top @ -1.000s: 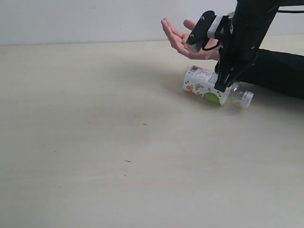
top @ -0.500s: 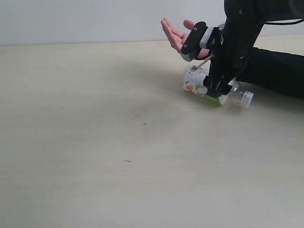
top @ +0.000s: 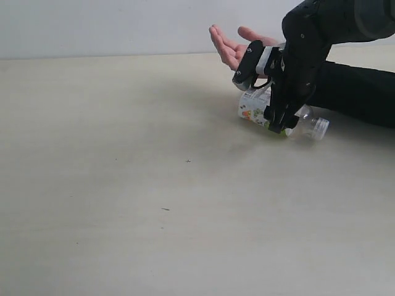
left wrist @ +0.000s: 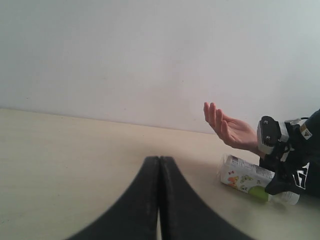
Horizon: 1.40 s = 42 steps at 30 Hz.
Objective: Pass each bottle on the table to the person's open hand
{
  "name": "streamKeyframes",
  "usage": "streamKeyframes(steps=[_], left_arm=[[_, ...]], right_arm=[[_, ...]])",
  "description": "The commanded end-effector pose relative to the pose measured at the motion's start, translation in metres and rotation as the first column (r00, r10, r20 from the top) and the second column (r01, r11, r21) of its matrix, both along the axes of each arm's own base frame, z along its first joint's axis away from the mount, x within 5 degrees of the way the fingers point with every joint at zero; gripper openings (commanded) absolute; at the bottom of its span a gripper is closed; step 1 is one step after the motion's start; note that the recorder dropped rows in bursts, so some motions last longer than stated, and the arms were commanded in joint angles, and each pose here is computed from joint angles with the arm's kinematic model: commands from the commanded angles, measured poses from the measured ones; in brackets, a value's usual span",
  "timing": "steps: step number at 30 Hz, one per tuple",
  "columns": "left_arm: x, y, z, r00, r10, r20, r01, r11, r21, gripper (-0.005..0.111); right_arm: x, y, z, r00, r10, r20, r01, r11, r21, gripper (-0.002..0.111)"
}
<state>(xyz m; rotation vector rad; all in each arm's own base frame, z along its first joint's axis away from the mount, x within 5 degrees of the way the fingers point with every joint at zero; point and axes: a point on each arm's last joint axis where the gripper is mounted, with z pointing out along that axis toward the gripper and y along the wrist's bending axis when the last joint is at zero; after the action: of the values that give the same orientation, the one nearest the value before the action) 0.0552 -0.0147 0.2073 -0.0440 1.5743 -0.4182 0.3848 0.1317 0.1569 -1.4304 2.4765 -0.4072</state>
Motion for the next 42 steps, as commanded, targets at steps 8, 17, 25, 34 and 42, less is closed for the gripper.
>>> streamKeyframes(steps=[8,17,25,34,42], left_arm=[[0.000,0.000,-0.001,1.000,0.005,-0.004,-0.005,1.000,-0.001,0.000],[0.000,0.000,-0.001,1.000,0.005,-0.004,-0.005,1.000,-0.001,0.000],[0.000,0.000,-0.001,1.000,0.005,-0.004,-0.005,1.000,-0.001,0.000],[0.000,0.000,-0.001,1.000,0.005,-0.004,-0.005,1.000,-0.001,0.000],[0.000,0.000,-0.001,1.000,0.005,-0.004,-0.005,1.000,-0.001,0.000]], right_arm=[[0.006,0.003,-0.016,1.000,0.001,0.014,-0.001,1.000,0.003,0.078],[0.008,0.004,-0.024,1.000,-0.008,0.012,0.008,1.000,0.004,0.078],[0.008,0.004,-0.024,1.000,-0.011,0.011,0.011,1.000,0.009,0.078],[0.005,0.002,-0.025,1.000,-0.024,-0.019,0.024,1.000,-0.012,0.061],[0.001,-0.002,-0.024,0.997,-0.044,-0.062,0.042,0.998,-0.047,0.029]])
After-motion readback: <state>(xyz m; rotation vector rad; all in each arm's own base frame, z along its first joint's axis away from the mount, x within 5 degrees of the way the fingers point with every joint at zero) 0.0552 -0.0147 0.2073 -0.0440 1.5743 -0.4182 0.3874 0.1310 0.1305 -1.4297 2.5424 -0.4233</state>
